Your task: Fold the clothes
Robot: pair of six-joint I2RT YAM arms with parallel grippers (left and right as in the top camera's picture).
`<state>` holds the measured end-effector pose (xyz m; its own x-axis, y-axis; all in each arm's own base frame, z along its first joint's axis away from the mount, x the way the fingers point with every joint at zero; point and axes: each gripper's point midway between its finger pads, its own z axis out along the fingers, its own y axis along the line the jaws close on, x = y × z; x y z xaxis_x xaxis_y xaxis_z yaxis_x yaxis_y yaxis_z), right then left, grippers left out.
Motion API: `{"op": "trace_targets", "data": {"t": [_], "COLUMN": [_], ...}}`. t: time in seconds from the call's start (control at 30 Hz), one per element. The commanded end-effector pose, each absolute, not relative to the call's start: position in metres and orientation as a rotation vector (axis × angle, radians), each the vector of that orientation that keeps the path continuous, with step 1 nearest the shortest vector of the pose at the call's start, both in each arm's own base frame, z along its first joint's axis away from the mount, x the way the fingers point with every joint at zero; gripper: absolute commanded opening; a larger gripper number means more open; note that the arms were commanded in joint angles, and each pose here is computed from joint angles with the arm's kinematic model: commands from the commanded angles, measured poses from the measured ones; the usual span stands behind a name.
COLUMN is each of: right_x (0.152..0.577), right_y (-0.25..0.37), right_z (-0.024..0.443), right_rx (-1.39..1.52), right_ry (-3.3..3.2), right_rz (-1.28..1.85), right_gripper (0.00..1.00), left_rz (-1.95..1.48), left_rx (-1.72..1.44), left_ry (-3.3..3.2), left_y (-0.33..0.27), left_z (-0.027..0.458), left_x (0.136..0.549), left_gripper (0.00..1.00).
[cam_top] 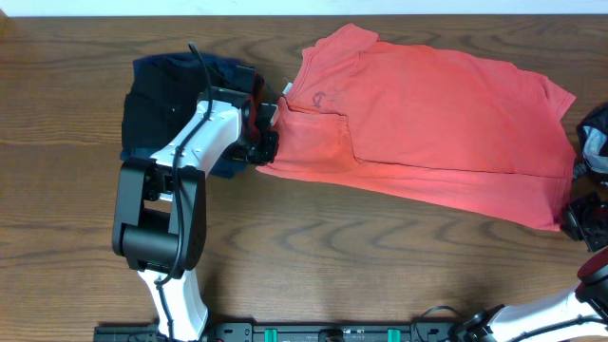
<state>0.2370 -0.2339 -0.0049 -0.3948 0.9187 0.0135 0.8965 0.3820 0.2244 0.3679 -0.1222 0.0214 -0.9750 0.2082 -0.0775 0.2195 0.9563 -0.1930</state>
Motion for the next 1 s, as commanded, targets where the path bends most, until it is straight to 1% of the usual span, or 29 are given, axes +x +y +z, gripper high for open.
{"op": "trace_targets", "data": {"t": [0.0,0.13,0.3,0.47,0.63,0.67,0.7,0.73,0.77,0.8,0.83,0.9,0.97], "right_x": [0.236,0.237,0.238,0.225,0.221,0.22,0.22,0.22,0.221,0.221,0.225,0.233,0.243], "right_y": [-0.227,-0.247,-0.267,-0.27,-0.272,-0.271,-0.271,-0.271,-0.271,-0.27,-0.27,-0.268,-0.267], "right_z": [-0.013,0.009,0.038,0.039,0.039,0.039,0.039,0.039,0.039,0.039,0.039,0.04,0.042], "right_rx": [1.68,1.674,1.641,1.68,1.687,1.689,1.691,1.691,1.698,1.706,1.703,1.684,1.639], "right_ry": [2.534,2.526,2.553,2.601,2.615,2.617,2.617,2.617,2.611,2.603,2.589,2.565,2.542], "right_rz": [0.324,0.289,0.217,0.112,0.071,0.071,0.073,0.075,0.08,0.085,0.109,0.162,0.225], "right_gripper": [0.01,0.01,0.01,0.01,0.01,0.02,0.06,0.21,0.29,0.29,0.32,0.37,0.38], "left_rz": [-0.287,-0.286,-0.287,-0.287,-0.286,-0.286,-0.287,-0.287,-0.289,-0.295,-0.305,-0.311,-0.312], "left_rx": [0.325,0.325,0.332,0.332,0.331,0.331,0.331,0.33,0.33,0.33,0.331,0.331,0.337], "left_ry": [3.048,3.049,3.039,3.038,3.042,3.042,3.042,3.045,3.054,3.063,3.081,3.105,3.103], "left_y": [-0.117,-0.117,-0.117,-0.117,-0.117,-0.117,-0.117,-0.117,-0.117,-0.117,-0.117,-0.117,-0.119], "left_z": [0.022,0.022,0.023,0.025,0.025,0.025,0.025,0.025,0.025,0.026,0.027,0.034,0.043], "left_x": [0.37,0.37,0.371,0.371,0.37,0.37,0.37,0.369,0.367,0.365,0.36,0.356,0.356], "left_gripper": [0.09,0.06,0.06,0.06,0.06,0.07,0.12,0.22,0.32,0.43,0.49,0.5,0.51]}}
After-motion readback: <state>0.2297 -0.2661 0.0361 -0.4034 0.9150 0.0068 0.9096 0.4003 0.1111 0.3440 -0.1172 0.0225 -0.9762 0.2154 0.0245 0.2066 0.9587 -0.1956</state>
